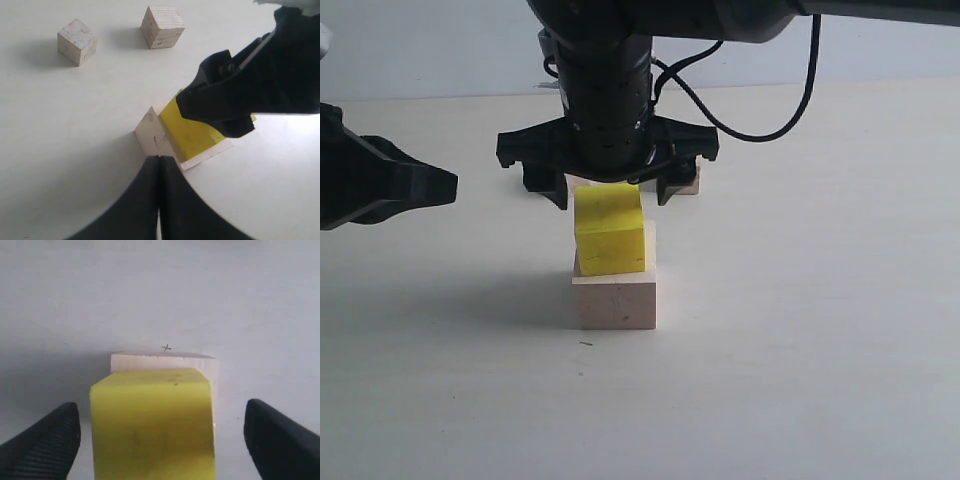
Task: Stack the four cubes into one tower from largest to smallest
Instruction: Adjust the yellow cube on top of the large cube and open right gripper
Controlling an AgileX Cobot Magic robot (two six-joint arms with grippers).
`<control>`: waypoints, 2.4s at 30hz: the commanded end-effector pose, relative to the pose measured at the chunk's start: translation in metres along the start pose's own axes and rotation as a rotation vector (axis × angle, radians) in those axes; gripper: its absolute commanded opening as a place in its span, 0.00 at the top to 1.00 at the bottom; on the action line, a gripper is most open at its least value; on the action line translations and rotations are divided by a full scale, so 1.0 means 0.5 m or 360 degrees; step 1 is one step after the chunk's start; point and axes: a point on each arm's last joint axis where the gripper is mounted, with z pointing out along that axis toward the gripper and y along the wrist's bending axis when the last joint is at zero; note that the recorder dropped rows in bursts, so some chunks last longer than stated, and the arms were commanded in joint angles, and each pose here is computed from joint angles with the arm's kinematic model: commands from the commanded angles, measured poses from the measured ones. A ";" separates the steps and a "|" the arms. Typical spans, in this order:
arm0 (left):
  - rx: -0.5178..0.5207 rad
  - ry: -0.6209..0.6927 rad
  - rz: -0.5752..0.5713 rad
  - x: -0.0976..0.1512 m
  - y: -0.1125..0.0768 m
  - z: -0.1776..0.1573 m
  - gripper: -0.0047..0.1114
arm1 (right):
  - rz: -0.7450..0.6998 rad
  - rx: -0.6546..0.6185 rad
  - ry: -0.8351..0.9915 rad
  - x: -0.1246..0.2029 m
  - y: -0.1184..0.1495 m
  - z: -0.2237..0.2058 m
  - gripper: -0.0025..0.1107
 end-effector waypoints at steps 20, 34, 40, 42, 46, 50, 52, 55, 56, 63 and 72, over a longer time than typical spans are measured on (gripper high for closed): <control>0.0000 -0.0050 0.0007 -0.004 -0.006 -0.012 0.96 | -0.0069 0.0012 -0.0040 -0.005 0.007 0.018 0.24; 0.0005 -0.0045 0.0008 -0.004 -0.007 -0.012 0.96 | -0.0021 0.0080 -0.0070 -0.009 -0.001 0.017 0.24; 0.0005 -0.0045 0.0008 -0.004 -0.007 -0.012 0.96 | -0.0028 0.0095 -0.0092 -0.011 -0.002 0.017 0.24; 0.0005 -0.0045 0.0008 -0.004 -0.007 -0.012 0.96 | -0.0022 0.0102 -0.0102 -0.012 -0.003 0.017 0.24; 0.0005 -0.0045 0.0008 -0.004 -0.007 -0.012 0.96 | -0.0010 0.0106 -0.0108 -0.013 -0.004 0.017 0.24; 0.0005 -0.0045 0.0008 -0.004 -0.007 -0.012 0.96 | -0.0009 0.0098 -0.0096 -0.011 -0.003 0.017 0.24; 0.0005 -0.0045 0.0008 -0.004 -0.007 -0.012 0.96 | -0.0028 0.0090 -0.0083 -0.010 -0.002 0.017 0.24; 0.0005 -0.0045 0.0008 -0.004 -0.007 -0.012 0.96 | -0.0079 0.0055 -0.0033 -0.004 0.002 0.018 0.24; 0.0005 -0.0046 0.0011 -0.004 -0.007 -0.012 0.96 | -0.0094 0.0047 -0.0018 -0.003 0.003 0.018 0.24; 0.0005 -0.0046 0.0011 -0.004 -0.007 -0.012 0.96 | -0.0131 0.0100 0.0025 0.002 -0.003 0.017 0.24; 0.0002 -0.0048 0.0011 -0.004 -0.007 -0.012 0.96 | -0.0170 0.0141 0.0060 0.006 -0.008 0.017 0.24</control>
